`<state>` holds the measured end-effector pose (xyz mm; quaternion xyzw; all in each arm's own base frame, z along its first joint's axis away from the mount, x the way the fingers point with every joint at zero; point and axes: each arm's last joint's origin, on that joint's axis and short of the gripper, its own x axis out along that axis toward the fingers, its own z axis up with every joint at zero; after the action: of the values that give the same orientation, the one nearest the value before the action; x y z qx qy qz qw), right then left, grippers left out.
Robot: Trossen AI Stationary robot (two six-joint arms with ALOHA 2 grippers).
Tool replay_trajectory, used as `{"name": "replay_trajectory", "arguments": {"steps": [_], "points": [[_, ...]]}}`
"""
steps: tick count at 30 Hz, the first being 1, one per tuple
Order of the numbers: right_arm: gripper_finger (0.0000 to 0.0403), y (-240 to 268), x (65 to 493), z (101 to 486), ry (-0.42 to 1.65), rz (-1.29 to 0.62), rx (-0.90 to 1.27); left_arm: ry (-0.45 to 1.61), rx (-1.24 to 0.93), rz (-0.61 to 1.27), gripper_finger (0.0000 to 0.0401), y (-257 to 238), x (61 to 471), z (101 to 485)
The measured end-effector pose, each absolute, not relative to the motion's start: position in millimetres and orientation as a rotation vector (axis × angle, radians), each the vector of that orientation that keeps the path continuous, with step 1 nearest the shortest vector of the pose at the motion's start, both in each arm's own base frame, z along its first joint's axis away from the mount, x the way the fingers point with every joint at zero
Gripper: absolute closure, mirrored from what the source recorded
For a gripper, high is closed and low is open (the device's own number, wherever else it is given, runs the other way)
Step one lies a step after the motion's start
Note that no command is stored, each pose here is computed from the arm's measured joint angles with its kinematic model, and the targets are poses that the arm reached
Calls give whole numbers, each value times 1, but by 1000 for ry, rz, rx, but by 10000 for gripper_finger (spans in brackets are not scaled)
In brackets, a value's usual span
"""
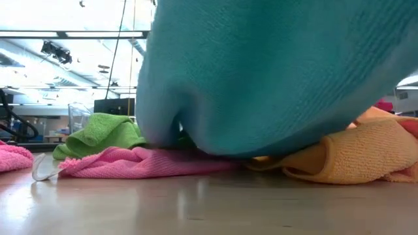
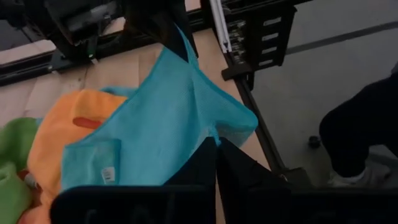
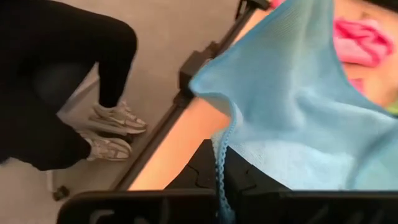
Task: Fold microfiber towels
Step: Fold the left blue microfiber towel
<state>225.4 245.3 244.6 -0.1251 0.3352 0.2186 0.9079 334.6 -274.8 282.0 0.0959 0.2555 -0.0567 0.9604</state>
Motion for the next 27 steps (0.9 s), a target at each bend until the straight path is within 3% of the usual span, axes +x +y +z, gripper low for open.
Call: {"name": "replay_trajectory", "arguments": {"steps": [11,27], "points": [[403,236,230,281,786,383,-364,524,293,-84,390,-261,333,309],[403,180,251,246,1002,375,-441,743,512,-10,392,-196,358,263]]}}
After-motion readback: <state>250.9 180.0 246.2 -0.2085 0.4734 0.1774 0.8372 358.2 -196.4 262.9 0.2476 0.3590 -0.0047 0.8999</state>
